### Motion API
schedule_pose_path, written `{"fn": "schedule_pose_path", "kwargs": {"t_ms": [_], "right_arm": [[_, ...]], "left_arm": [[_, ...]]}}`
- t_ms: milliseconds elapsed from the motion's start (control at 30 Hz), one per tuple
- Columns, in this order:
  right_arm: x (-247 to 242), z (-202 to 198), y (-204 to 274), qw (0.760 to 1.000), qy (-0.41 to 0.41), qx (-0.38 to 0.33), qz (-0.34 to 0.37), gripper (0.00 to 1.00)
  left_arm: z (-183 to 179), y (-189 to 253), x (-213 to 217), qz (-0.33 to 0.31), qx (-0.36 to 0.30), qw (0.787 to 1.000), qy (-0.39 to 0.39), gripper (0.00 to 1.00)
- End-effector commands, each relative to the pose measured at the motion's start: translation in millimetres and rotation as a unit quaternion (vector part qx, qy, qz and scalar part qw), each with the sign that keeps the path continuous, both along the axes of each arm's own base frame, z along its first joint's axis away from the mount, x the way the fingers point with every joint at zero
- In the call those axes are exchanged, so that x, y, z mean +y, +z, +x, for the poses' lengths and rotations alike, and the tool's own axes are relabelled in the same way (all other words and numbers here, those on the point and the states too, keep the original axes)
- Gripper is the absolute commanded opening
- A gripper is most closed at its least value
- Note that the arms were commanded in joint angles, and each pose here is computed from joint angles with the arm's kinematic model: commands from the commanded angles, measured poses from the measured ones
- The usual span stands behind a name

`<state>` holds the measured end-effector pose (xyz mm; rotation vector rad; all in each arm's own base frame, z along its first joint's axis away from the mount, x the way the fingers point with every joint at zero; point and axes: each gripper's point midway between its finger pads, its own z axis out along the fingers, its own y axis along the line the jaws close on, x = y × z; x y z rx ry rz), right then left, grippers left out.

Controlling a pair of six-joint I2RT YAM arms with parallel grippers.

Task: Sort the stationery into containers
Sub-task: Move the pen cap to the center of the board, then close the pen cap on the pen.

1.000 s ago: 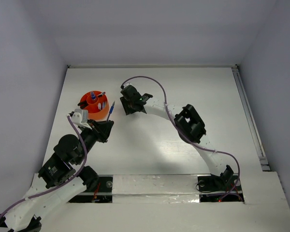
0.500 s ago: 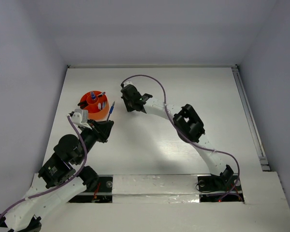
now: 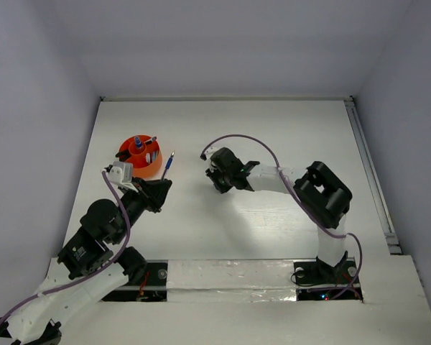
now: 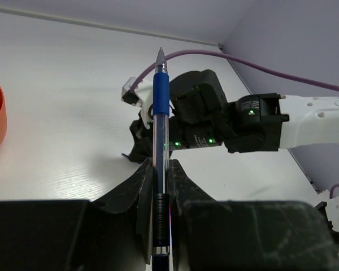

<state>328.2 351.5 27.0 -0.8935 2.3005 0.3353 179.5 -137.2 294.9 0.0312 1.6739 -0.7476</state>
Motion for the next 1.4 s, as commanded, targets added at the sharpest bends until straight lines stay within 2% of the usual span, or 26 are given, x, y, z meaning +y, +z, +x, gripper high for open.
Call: {"fn": "schedule_pose_path", "kwargs": {"t_ms": [0,67,200,267,333,433,467,600,633,767,1000,1233,1367], "right_arm": [[-36,-20,-21,0.997,0.021,0.005,-0.071,0.27],[-41,-22,-22,0.997,0.018,0.003,-0.078,0.36],[-40,-29,-14,0.998,0.011,0.011,-0.053,0.41],[-44,-39,-14,0.999,-0.001,0.025,-0.039,0.48],[-43,-42,6,1.0,-0.016,0.016,-0.006,0.59],[-48,-49,26,0.999,-0.04,0.01,0.03,0.68],[-47,-53,31,0.998,-0.041,0.013,0.043,0.74],[-28,-80,50,0.989,-0.027,0.052,0.139,0.76],[-22,-95,48,0.982,-0.016,0.086,0.165,0.76],[-2,-109,47,0.966,0.002,0.129,0.223,0.76],[15,-89,39,0.965,-0.015,0.125,0.228,0.76],[5,-51,13,0.979,-0.093,0.084,0.16,0.75],[-5,-49,8,0.981,-0.111,0.08,0.14,0.75]], "left_arm": [[1,14,-6,-0.012,-0.021,1.0,-0.014,0.0],[1,14,-7,-0.012,-0.022,1.0,-0.014,0.0],[-1,14,-5,-0.015,-0.022,1.0,-0.012,0.0],[-1,13,-3,-0.016,-0.021,1.0,-0.009,0.0],[-2,13,-1,-0.016,-0.023,1.0,-0.008,0.0],[-1,13,-1,-0.014,-0.022,1.0,-0.006,0.0],[-2,14,0,-0.014,-0.023,1.0,-0.005,0.0],[-1,14,-2,-0.015,-0.023,1.0,-0.008,0.0],[-2,14,-2,-0.015,-0.023,1.0,-0.008,0.0],[-1,13,-2,-0.014,-0.021,1.0,-0.008,0.0],[0,12,1,-0.015,-0.021,1.0,-0.002,0.0],[-2,13,3,-0.02,-0.024,1.0,-0.001,0.0],[-1,14,4,-0.021,-0.025,0.999,0.004,0.0]]}}
